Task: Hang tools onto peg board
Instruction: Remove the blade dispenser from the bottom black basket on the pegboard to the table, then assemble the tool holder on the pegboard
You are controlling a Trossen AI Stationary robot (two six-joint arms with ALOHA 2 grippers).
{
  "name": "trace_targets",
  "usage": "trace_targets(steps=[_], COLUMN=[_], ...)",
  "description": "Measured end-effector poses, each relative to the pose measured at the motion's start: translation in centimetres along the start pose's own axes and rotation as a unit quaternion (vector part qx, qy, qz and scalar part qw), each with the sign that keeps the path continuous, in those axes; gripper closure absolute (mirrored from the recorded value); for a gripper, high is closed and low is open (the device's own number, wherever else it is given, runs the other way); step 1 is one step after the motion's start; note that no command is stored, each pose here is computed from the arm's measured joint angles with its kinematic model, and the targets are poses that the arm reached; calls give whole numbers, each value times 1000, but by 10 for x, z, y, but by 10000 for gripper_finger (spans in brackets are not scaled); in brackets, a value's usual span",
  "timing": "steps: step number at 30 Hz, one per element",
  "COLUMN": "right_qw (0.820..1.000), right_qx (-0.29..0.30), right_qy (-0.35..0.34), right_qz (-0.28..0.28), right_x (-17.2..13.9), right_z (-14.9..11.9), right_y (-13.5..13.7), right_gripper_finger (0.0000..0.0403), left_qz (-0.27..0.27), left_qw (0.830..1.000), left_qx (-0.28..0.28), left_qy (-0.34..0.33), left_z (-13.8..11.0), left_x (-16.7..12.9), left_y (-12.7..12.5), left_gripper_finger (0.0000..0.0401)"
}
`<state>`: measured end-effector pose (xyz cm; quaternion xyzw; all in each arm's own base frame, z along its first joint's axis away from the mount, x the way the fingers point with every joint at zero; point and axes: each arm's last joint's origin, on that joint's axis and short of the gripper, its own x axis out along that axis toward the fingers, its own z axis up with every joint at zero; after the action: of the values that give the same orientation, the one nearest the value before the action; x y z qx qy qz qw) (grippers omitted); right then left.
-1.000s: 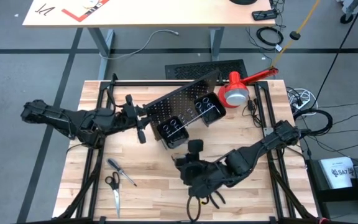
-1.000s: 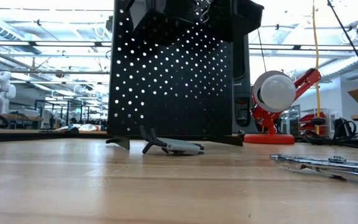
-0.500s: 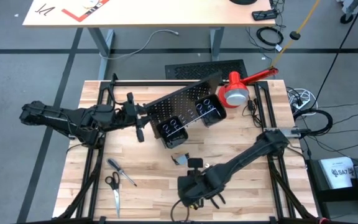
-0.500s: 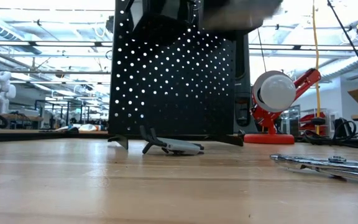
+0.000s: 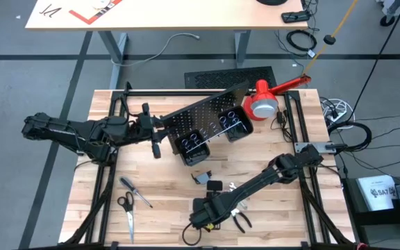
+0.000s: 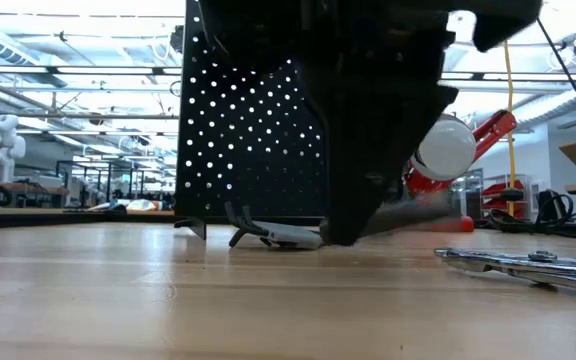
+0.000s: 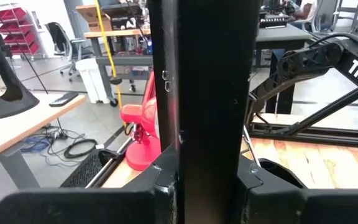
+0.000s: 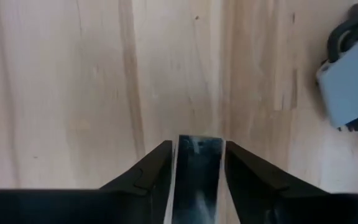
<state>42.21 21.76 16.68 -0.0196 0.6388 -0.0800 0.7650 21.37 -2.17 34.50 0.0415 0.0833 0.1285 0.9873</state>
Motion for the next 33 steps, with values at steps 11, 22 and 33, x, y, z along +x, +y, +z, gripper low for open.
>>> trace_targets(steps=[11, 22, 33], right_qw=[996, 977, 912], right_qx=[-7, -19, 38], right_qy=[-84, -214, -343], right_qz=[9, 4, -220], right_x=[-56, -158, -228], right_z=[19, 13, -13], right_y=[-5, -38, -78], right_gripper_finger=[180, 204, 254], left_qz=[-2, -11, -11], left_qw=[1000, 1000, 1000], left_qx=[-1, -12, -22], left_qy=[0, 5, 6], left_z=[0, -1, -1], left_x=[0, 0, -1], left_y=[0, -1, 0], left_gripper_finger=[331, 331, 331])
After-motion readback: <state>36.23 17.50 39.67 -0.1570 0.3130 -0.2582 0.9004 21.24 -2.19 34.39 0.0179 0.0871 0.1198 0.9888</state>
